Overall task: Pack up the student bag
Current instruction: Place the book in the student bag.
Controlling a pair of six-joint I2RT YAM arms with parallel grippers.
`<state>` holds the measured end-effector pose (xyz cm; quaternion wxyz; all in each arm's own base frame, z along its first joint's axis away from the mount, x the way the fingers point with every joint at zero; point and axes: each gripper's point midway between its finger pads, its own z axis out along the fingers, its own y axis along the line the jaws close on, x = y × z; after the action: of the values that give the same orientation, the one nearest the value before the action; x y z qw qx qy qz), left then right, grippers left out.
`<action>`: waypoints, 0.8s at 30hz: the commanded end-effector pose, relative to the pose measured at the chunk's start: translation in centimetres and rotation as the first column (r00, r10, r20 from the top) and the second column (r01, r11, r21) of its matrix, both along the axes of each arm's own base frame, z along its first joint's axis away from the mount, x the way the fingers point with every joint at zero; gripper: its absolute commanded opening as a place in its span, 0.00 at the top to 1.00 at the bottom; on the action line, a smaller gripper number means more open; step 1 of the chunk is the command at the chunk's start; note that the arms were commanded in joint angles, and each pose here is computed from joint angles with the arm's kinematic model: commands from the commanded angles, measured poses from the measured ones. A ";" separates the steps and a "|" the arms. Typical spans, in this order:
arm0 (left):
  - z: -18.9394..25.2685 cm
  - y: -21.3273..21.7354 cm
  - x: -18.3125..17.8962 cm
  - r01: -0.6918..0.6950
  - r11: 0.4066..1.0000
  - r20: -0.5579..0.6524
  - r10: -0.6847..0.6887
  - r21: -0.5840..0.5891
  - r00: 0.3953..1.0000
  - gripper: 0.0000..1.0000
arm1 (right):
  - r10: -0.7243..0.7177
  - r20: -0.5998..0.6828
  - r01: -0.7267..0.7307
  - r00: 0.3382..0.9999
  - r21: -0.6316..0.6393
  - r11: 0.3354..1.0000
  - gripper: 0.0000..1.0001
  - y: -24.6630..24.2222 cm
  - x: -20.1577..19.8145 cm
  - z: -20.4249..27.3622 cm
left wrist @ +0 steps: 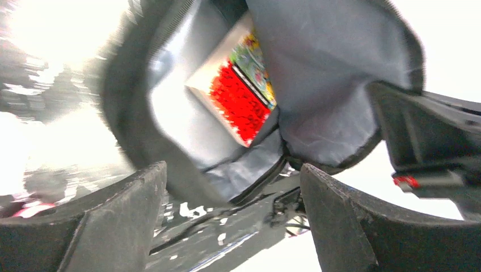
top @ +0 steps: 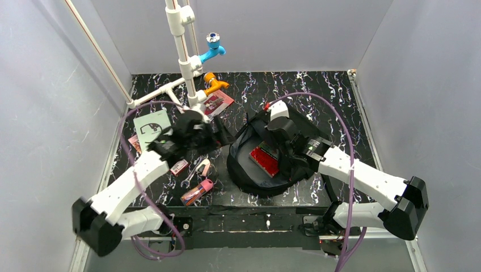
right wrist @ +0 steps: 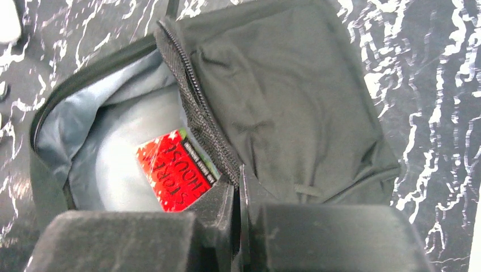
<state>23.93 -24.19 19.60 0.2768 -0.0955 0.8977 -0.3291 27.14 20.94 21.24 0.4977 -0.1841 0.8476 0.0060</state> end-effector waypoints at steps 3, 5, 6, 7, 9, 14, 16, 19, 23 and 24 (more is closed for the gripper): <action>1.1 15.3 -3.0 -0.158 0.924 0.052 0.149 0.348 0.987 0.05 | 0.194 -0.106 -0.187 0.975 0.068 0.980 0.67 2.9 -2.2 -2.4; 0.9 19.2 -2.6 -0.260 0.879 0.060 0.258 0.399 0.964 0.02 | 0.245 -0.147 -0.231 0.958 0.110 0.967 0.47 4.2 -2.9 -2.7; 0.7 20.7 -2.3 -0.310 0.859 0.058 0.314 0.408 0.948 0.02 | 0.263 -0.163 -0.243 0.951 0.135 0.961 0.43 4.8 -3.2 -2.6; 0.6 21.9 -1.9 -0.347 0.844 0.061 0.354 0.409 0.933 0.02 | 0.274 -0.168 -0.248 0.947 0.163 0.955 0.38 5.5 -3.5 -2.2; -0.3 24.6 -0.8 -0.439 0.787 0.073 0.455 0.432 0.887 0.02 | 0.280 -0.140 -0.247 0.950 0.212 0.945 0.26 7.0 -3.8 -1.1; -2.9 28.6 2.5 -0.526 0.722 0.021 0.580 0.449 0.814 0.02 | 0.341 -0.103 -0.299 0.934 0.294 0.908 0.07 12.4 -5.6 0.1; -3.1 29.0 4.2 -0.532 0.755 -0.026 0.584 0.383 0.811 0.02 | 0.383 -0.117 -0.323 0.916 0.351 0.879 0.06 14.7 -6.1 0.1; -4.0 31.0 5.5 -0.585 0.743 -0.082 0.639 0.326 0.765 0.02 | 0.416 -0.101 -0.338 0.904 0.429 0.837 0.03 17.0 -6.0 0.5; -5.1 34.6 6.1 -0.690 0.681 -0.120 0.728 0.244 0.675 0.02 | 0.475 -0.104 -0.374 0.874 0.478 0.794 0.02 19.4 -6.3 0.0; -5.5 35.2 6.2 -0.689 0.678 -0.133 0.731 0.257 0.669 0.03 | 0.499 -0.103 -0.388 0.860 0.502 0.773 0.02 20.3 -6.5 -0.3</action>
<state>28.62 8.79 12.51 0.2574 -0.4250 0.8650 -0.0700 20.45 36.92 17.72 0.3958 -0.2696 0.8403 0.2542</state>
